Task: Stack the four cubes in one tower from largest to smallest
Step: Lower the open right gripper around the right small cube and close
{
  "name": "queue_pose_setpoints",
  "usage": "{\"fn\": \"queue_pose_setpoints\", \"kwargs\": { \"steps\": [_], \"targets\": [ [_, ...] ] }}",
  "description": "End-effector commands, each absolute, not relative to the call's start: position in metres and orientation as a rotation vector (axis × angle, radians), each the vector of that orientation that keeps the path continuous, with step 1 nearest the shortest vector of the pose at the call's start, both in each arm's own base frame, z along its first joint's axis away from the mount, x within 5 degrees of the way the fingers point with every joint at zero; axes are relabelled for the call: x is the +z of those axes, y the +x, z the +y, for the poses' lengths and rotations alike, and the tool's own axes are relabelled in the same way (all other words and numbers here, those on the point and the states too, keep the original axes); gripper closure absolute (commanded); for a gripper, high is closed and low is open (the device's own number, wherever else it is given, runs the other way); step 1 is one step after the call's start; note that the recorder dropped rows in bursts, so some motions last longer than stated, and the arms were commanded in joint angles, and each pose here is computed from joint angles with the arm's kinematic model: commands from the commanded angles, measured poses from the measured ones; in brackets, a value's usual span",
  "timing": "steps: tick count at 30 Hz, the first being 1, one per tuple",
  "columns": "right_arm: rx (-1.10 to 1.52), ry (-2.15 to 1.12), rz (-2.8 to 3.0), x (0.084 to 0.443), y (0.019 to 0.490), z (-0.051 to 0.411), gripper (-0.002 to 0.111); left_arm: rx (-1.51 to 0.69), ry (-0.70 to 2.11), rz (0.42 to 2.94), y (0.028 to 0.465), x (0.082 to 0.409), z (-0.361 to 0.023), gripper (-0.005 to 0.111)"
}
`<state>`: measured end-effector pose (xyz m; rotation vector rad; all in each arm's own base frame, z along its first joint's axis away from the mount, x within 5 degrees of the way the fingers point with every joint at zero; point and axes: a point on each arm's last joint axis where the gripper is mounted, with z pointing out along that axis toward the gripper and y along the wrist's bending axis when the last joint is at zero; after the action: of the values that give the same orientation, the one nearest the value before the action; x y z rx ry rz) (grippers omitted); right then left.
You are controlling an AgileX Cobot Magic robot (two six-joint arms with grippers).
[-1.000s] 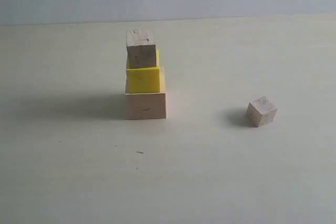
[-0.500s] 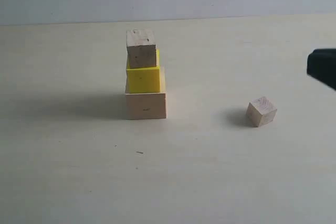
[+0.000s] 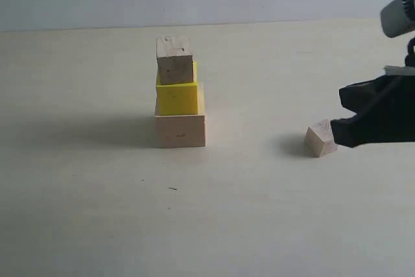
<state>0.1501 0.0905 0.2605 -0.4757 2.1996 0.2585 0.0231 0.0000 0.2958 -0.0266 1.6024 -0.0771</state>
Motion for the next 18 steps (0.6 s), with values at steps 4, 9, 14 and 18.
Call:
{"fn": "queue_pose_setpoints", "kwargs": {
  "steps": [4, 9, 14, 18],
  "targets": [
    [-0.029, -0.482, 2.322, 0.248, 0.202, 0.107, 0.108, -0.089, -0.022, 1.599, 0.022, 0.295, 0.000, 0.107],
    [-0.014, -0.389, 2.448, 0.230, 0.229, 0.116, 0.108, -0.088, -0.022, 1.608, 0.022, 0.294, 0.000, 0.107],
    [0.144, -0.542, 2.392, 0.234, 0.231, 0.132, 0.108, -0.088, -0.022, 1.606, 0.022, 0.294, 0.000, 0.107],
    [0.075, -0.441, 2.383, 0.243, 0.251, 0.119, 0.108, -0.087, -0.021, 1.609, 0.022, 0.294, 0.000, 0.107]
  ]
}}
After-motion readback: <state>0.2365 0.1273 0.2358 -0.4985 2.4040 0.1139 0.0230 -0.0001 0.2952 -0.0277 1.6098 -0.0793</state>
